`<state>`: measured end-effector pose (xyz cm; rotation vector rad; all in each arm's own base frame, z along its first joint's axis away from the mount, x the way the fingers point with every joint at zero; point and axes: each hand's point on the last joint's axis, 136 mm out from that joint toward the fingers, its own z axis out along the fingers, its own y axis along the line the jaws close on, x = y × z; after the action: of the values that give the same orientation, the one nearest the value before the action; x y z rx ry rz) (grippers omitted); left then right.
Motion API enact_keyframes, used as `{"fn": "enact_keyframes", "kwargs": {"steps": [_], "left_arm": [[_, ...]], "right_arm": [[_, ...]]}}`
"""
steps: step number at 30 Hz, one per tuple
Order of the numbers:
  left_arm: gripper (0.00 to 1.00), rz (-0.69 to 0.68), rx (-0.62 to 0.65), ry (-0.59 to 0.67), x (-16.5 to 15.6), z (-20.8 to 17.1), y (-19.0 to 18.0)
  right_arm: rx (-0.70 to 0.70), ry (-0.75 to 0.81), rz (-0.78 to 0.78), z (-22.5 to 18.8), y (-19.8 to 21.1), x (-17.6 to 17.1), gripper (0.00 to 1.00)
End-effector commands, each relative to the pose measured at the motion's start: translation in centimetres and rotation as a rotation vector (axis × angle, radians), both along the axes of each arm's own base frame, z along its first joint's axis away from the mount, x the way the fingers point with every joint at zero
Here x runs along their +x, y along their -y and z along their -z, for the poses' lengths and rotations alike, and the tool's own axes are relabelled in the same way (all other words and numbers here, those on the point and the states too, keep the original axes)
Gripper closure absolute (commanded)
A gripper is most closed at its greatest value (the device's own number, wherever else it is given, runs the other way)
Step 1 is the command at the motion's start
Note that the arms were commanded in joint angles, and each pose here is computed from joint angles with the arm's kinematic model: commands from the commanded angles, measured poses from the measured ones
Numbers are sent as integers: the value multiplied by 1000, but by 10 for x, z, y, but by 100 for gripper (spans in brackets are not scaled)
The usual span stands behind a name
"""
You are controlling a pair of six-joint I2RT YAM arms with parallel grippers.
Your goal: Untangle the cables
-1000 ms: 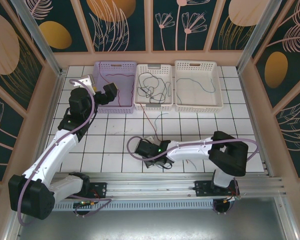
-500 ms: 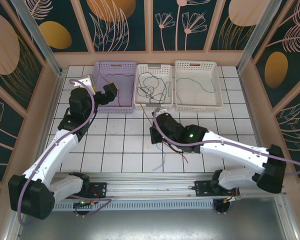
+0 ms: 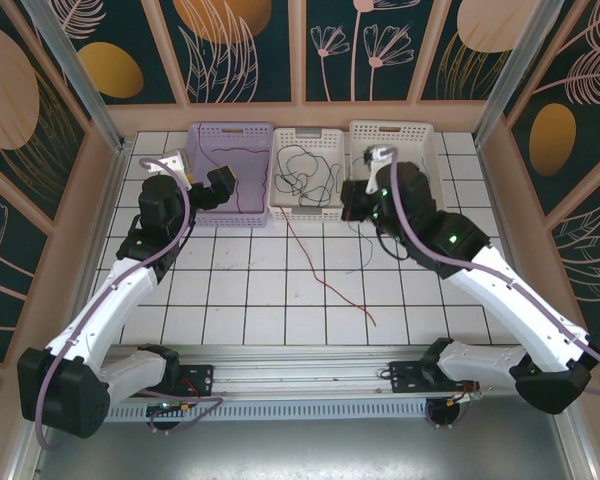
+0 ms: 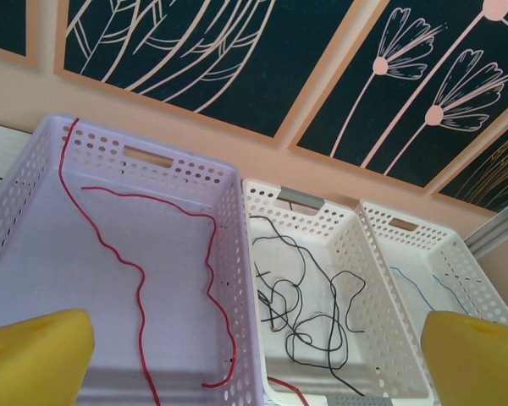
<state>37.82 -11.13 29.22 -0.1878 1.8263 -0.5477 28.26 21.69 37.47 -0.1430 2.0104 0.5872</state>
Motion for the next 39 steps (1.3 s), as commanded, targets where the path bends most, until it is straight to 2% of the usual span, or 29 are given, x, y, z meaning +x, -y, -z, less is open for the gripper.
{"fn": "enact_keyframes", "kwargs": {"steps": [1, 7, 17, 28, 39], "left_arm": [[2, 26, 12, 17, 2, -8, 6], [1, 35, 8, 8, 3, -5, 8], [1, 40, 3, 4, 4, -4, 9], [1, 56, -1, -8, 5, 0, 13], [1, 65, -2, -19, 7, 2, 15]], "right_arm": [[3, 15, 6, -17, 16, 18, 100], [60, 52, 97, -47, 53, 64, 100], [163, -31, 201, -33, 101, 153, 100], [121, -144, 361, 47, 134, 232, 100], [41, -291, 465, 138, 161, 273, 100]]}}
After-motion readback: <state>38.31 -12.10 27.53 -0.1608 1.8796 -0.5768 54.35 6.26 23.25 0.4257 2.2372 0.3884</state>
